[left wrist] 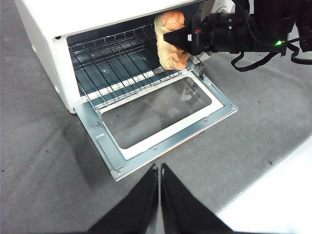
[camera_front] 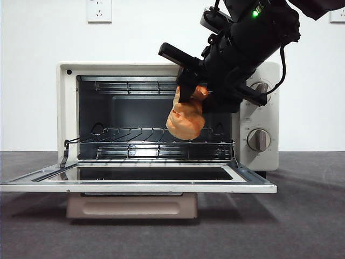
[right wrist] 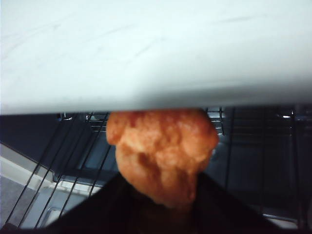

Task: The left arm flap open the oven, the right arm pick bread and place it into oven, the left arm flap close the oven

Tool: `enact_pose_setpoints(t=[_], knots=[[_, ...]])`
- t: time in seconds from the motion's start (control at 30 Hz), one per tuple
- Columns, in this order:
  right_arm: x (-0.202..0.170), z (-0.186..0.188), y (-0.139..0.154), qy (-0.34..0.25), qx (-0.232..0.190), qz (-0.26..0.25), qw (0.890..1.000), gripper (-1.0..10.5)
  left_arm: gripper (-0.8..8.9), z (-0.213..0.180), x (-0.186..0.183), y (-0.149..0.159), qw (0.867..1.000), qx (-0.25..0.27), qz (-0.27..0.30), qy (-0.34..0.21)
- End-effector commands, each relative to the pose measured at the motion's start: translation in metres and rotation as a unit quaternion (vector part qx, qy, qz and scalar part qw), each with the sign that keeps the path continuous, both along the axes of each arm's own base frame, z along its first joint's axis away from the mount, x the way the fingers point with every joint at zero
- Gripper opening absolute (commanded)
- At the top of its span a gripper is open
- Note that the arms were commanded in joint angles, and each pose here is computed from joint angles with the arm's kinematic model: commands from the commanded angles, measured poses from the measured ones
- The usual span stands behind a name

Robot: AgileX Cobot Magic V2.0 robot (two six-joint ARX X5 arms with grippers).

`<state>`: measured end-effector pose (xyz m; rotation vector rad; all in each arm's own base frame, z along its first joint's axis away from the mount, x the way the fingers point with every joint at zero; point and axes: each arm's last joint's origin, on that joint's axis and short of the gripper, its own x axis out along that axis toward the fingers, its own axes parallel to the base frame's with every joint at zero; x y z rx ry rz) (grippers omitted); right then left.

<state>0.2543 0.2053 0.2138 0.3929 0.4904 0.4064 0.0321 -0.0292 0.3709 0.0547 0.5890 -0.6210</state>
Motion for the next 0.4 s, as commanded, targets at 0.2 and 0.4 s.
enact_pose_setpoints(t=[0.2, 0.4], knots=[[0.0027, 0.0002, 0.0050, -0.002, 0.004, 0.002, 1.000, 4.0, 0.09, 0.0057, -0.0011, 0.0008, 1.000, -0.001, -0.008, -0.015], [0.0020, 0.0010, 0.0055, 0.000, 0.008, 0.015, 1.000, 4.1, 0.09, 0.0057, -0.0011, 0.0008, 1.000, -0.001, -0.008, -0.015]])
